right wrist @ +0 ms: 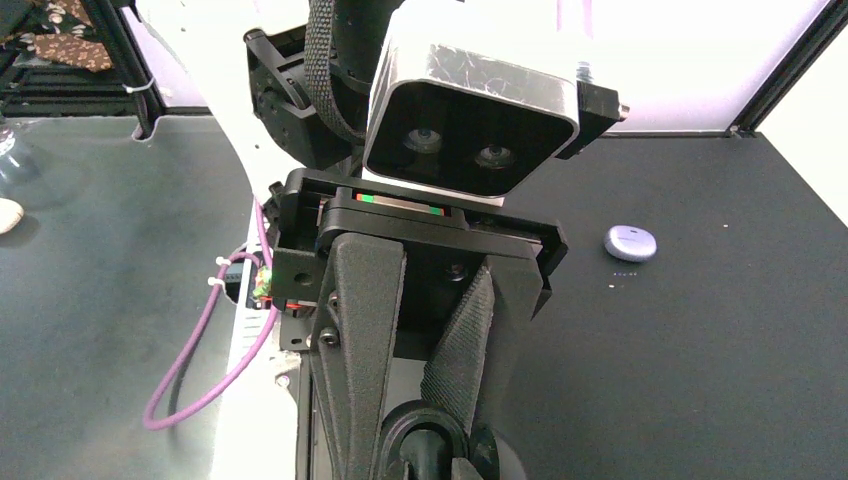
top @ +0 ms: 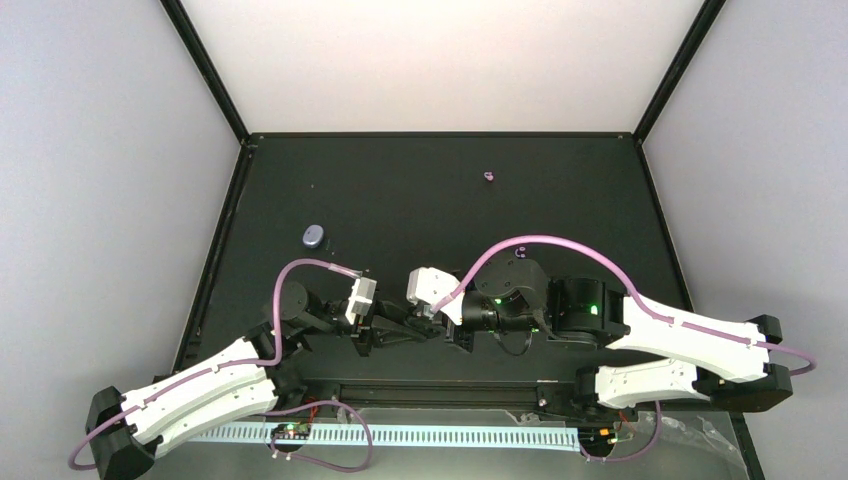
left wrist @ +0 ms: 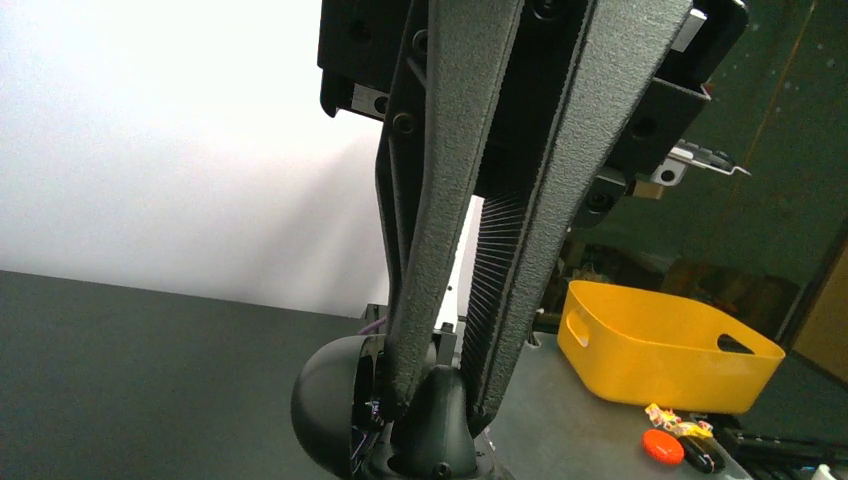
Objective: Insert the wireless bluetooth earbuds into the charging case
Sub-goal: Place the earbud in the charging case.
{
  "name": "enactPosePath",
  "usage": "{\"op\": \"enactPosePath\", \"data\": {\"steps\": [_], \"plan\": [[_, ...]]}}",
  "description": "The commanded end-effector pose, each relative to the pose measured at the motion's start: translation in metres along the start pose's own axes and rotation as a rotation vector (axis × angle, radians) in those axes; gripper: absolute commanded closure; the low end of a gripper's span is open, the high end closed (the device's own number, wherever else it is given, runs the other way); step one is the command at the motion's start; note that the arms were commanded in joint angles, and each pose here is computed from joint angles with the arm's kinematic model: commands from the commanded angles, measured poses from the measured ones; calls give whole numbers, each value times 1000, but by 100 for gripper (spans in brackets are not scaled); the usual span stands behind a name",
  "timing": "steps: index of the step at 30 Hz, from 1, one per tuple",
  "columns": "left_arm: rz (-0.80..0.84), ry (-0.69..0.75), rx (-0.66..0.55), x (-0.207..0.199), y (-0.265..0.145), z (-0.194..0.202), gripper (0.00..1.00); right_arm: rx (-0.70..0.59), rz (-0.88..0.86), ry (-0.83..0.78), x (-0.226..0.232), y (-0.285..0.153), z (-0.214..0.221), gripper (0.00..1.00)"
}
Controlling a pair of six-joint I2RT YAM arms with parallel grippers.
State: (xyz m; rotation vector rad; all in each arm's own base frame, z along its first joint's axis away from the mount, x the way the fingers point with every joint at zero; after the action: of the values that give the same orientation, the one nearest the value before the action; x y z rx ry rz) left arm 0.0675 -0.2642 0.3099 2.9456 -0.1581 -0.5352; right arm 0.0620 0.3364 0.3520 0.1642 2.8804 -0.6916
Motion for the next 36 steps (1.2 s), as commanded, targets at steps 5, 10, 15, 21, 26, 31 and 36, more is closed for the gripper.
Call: {"op": "enactPosePath", "data": {"steps": [5,10,15,21,26,31,36], "plan": [[29,49,-48,-12,1,-20,98,-24,13,6,0,-4,-4,86],[30,50,-49,-12,1,-20,98,-37,21,10,-2,-8,-7,81],[28,48,-48,-11,1,-19,98,-50,30,12,-3,-12,-10,78],[26,46,-45,-10,1,-18,98,-115,62,28,-10,-30,-26,73],[25,43,-44,-10,2,-18,98,-221,203,72,-33,-64,-43,62],[34,46,-51,-13,1,-20,98,-225,483,222,-85,-84,-16,55],[38,51,-60,-16,1,-25,99,-194,432,373,-95,-70,16,49]]}}
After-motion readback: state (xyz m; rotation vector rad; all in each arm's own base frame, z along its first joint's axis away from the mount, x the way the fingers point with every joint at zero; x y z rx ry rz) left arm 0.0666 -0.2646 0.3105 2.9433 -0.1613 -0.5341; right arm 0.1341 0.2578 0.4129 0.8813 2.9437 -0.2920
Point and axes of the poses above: each gripper's point midway between its finger pads, its own y axis out along the fingers, its own x axis along the line the jaws close on, z = x × y, the point moved 1 cm from there along -y, back along the fingers, and after that the axes turned 8 degrees about -y, right-handed, at the moved point
